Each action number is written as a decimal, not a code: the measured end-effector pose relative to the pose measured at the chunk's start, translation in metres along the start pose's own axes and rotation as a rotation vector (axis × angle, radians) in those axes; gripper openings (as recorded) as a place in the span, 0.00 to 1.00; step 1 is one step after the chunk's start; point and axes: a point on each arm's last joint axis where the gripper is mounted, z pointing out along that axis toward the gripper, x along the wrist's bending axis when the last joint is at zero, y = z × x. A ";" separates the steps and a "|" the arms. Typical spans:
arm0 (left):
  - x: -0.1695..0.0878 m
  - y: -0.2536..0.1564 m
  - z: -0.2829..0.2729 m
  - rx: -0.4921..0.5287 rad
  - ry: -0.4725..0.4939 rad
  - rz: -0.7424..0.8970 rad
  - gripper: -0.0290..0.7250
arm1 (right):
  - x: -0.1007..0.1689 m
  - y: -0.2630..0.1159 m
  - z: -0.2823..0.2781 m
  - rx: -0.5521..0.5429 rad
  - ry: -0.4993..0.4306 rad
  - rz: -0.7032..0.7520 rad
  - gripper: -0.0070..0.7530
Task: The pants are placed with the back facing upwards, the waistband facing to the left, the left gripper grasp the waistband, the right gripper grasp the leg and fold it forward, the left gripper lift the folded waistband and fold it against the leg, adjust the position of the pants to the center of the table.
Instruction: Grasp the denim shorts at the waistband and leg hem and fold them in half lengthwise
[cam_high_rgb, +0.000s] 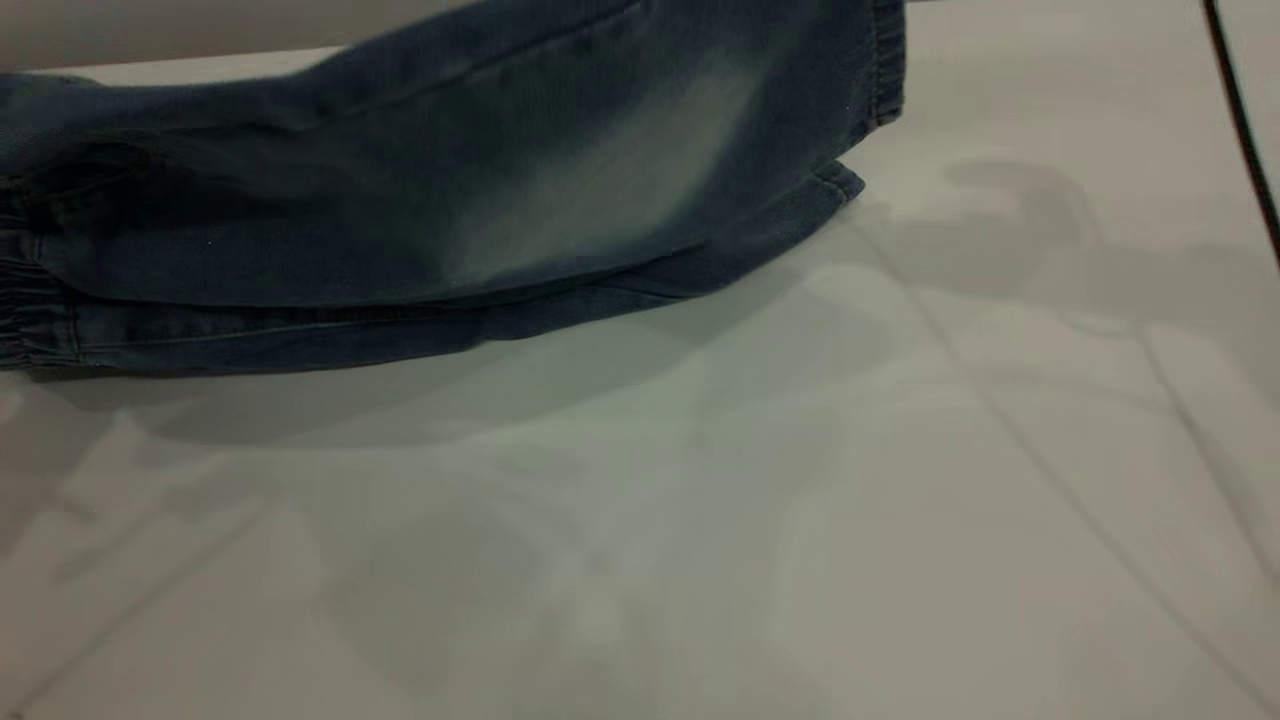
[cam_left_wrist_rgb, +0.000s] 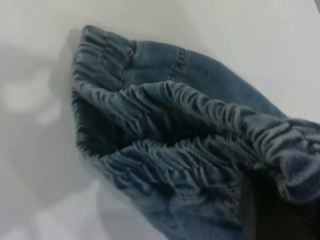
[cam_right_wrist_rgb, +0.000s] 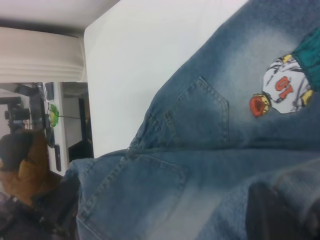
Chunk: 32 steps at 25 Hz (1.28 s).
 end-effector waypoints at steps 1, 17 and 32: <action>-0.002 0.002 0.004 0.004 0.002 -0.012 0.21 | 0.001 0.002 0.005 0.004 0.003 0.004 0.03; -0.004 0.022 0.069 -0.021 0.093 -0.129 0.21 | -0.025 0.054 0.062 -0.028 -0.006 0.088 0.03; 0.004 0.016 0.084 0.022 0.136 -0.090 0.21 | -0.058 0.053 0.078 0.003 -0.131 0.080 0.03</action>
